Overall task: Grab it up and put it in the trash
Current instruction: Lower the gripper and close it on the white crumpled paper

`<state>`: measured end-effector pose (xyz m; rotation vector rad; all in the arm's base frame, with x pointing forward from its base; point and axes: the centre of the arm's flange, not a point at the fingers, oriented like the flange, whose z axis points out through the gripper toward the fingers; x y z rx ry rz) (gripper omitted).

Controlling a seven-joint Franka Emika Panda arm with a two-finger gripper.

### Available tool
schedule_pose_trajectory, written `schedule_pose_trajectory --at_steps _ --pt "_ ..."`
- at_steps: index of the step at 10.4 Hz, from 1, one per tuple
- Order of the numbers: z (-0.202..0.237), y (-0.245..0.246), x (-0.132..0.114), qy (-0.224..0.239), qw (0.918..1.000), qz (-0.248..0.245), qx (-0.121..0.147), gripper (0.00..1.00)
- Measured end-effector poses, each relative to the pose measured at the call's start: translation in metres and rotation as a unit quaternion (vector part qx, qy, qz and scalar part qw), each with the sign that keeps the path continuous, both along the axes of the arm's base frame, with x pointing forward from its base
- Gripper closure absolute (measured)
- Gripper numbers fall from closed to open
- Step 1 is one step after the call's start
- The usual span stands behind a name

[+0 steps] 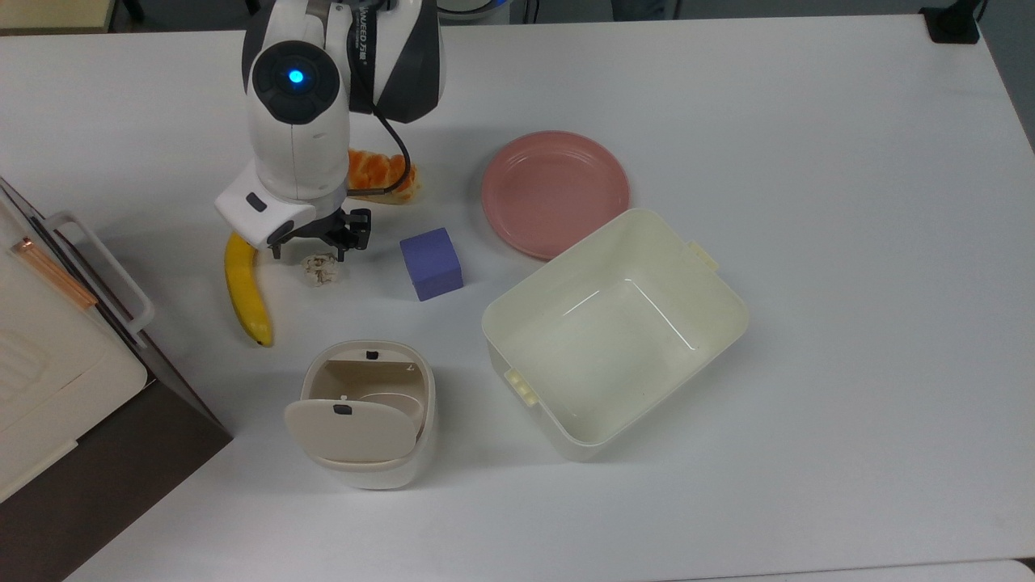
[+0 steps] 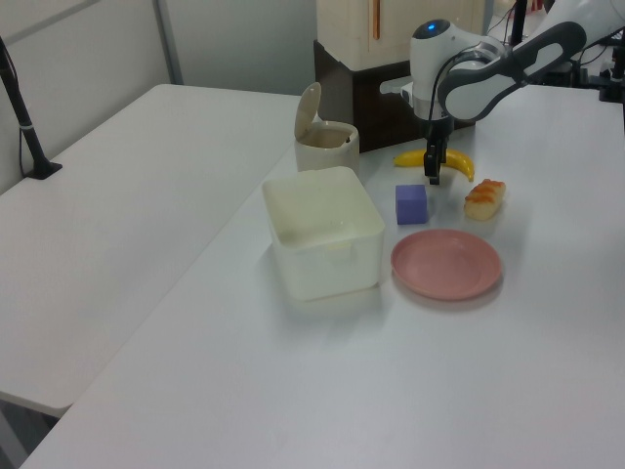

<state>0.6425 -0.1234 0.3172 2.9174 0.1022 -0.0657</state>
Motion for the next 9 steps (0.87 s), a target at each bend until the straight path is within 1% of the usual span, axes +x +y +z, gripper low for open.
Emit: schedule_pose_trajectory --at_steps 1,5,6,8,9 --pt "-0.0011 0.0000 0.0000 0.001 1.0000 0.000 0.000 0.29" --pt "-0.0014 -0.0001 0.0001 0.001 1.0000 0.001 -0.001 0.95" --pt "-0.0013 -0.0003 0.0001 0.001 1.0000 0.000 -0.001 0.99" --pt "-0.0007 -0.0008 0.0003 0.000 1.0000 -0.001 -0.001 0.99" --pt "0.0001 -0.0014 0.0007 -0.001 1.0000 -0.002 -0.001 0.94"
